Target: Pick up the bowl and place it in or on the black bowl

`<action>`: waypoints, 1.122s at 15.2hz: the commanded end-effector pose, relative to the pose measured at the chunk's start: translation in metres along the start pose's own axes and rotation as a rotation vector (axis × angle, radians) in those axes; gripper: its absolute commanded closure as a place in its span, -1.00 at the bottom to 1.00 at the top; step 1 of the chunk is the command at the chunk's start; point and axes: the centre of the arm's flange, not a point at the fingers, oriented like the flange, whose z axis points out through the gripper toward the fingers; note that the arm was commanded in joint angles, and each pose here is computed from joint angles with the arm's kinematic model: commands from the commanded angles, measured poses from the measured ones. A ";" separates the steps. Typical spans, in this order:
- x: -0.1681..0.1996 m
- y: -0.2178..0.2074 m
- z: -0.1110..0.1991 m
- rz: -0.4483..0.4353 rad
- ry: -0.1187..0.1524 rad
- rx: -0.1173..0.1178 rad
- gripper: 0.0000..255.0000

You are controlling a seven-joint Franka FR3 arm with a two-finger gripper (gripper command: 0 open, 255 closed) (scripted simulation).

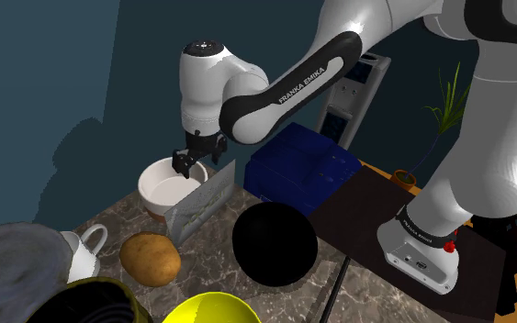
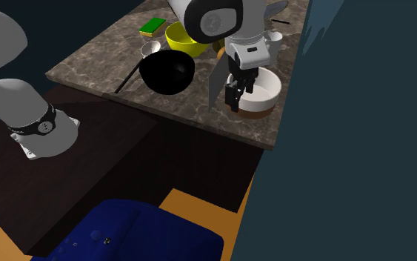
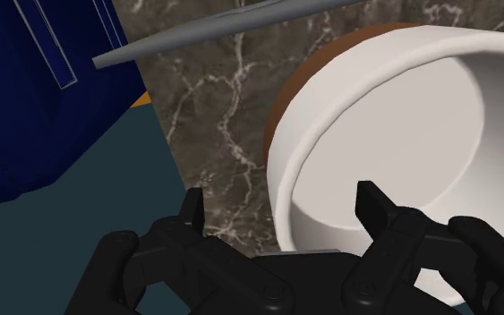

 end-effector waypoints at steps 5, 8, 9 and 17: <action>0.000 0.000 0.000 0.000 0.000 0.000 1.00; 0.000 0.000 0.000 0.000 0.000 0.000 1.00; 0.000 0.000 0.000 0.000 0.000 0.000 1.00; 0.004 0.000 -0.031 0.000 0.000 0.000 1.00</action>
